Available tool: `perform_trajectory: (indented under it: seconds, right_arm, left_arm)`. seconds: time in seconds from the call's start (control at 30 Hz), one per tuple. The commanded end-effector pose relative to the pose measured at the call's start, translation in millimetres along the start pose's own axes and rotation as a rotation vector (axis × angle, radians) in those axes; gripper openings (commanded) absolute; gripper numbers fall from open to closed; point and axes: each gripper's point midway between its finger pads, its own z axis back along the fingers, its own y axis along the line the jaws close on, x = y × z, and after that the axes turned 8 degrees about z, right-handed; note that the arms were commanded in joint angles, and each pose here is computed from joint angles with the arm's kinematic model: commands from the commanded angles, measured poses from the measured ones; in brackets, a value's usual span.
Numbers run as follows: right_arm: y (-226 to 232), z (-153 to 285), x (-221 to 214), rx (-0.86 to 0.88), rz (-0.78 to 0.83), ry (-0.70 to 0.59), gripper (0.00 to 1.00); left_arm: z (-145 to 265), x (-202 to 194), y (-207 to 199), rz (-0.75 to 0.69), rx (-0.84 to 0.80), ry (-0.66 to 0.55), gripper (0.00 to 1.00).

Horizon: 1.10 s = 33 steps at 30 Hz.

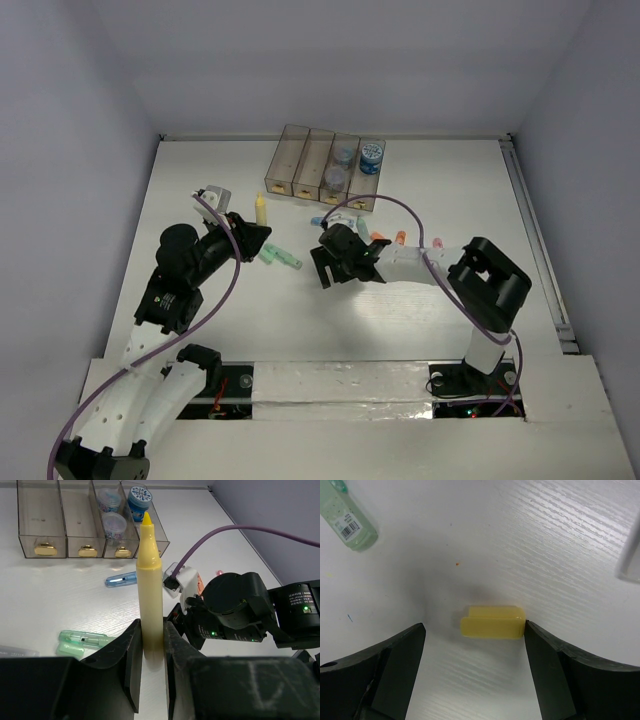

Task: Sort the stationery into containers
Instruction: Pick up the pen cap from the center of the board.

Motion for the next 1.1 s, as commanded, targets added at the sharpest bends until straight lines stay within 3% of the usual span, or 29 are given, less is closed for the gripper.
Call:
perform_trajectory:
  seconds: [0.0, 0.23, 0.5, 1.07]
  right_arm:
    - [-4.4, -1.5, 4.1, -0.027, -0.018, 0.012, 0.86]
    - [-11.5, 23.4, -4.8, -0.03, -0.046, 0.028, 0.9]
    - [23.0, 33.4, -22.4, 0.149, -0.048, 0.078, 0.87]
    - [21.1, -5.2, 0.9, 0.084, -0.013, 0.034, 0.87]
  left_arm:
    - [2.6, 21.5, -13.1, -0.024, -0.042, -0.062, 0.0]
    - [2.7, 21.3, -14.2, -0.024, -0.048, -0.061, 0.0]
    - [2.4, 20.9, -14.2, -0.024, -0.049, -0.059, 0.0]
    - [3.5, 22.3, -12.6, -0.024, -0.044, -0.065, 0.0]
